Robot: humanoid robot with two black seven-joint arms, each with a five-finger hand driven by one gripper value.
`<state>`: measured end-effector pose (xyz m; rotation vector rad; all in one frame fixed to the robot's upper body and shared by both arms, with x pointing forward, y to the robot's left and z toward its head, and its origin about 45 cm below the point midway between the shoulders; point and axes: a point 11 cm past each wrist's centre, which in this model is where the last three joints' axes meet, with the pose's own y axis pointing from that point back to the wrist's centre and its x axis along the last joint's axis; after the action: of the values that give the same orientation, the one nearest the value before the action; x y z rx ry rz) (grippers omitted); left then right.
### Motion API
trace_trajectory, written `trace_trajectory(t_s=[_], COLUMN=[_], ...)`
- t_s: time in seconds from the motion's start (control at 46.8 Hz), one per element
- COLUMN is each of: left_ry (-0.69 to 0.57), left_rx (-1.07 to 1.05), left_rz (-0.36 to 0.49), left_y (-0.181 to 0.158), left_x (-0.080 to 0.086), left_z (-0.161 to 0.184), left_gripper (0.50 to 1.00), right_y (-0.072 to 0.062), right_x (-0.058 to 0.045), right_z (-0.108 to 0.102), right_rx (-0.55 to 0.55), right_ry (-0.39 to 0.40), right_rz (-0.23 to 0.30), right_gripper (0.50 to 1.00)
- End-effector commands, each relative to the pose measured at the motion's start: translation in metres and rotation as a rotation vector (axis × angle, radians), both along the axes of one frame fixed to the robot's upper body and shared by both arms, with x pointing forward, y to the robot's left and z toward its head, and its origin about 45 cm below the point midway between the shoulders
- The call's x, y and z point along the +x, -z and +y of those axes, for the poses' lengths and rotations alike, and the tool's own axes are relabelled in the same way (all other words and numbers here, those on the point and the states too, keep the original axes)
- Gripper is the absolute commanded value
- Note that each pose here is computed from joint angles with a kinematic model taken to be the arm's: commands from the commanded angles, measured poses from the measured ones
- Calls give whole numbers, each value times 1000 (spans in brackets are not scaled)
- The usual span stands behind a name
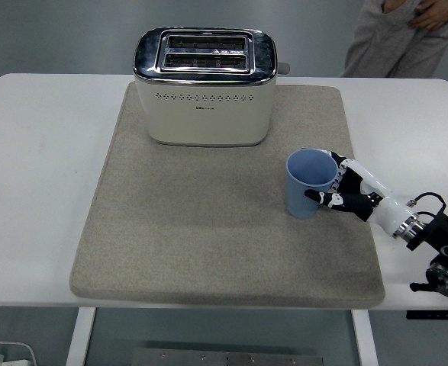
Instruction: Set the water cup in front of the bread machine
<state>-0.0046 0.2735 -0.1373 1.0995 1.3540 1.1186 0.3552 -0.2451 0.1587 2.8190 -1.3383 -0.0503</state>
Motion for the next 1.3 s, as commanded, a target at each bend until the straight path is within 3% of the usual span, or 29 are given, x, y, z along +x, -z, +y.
trace_trajectory(t_s=[0.0, 0.214, 0.662, 1.026, 1.282], left_ry=[-1, -1, -1, -1, -1], left_rx=[0, 0, 0, 0, 0], left_rz=[0, 0, 0, 0, 0], left_y=[0, 0, 0, 0, 0], left_x=[0, 0, 0, 0, 0], left_z=[0, 0, 0, 0, 0], left_gripper=[1000, 1000, 1000, 1000, 1000], right_y=[0, -2, -25, -44, -51], right_x=[0, 1, 15, 29, 33], right_z=[0, 0, 23, 59, 91], right_rx=[0, 3, 27, 46, 16], right_ry=[0, 2, -40, -66, -105], right_rz=[1, -3, -51, -85, -104], right_gripper=[500, 500, 500, 500, 500])
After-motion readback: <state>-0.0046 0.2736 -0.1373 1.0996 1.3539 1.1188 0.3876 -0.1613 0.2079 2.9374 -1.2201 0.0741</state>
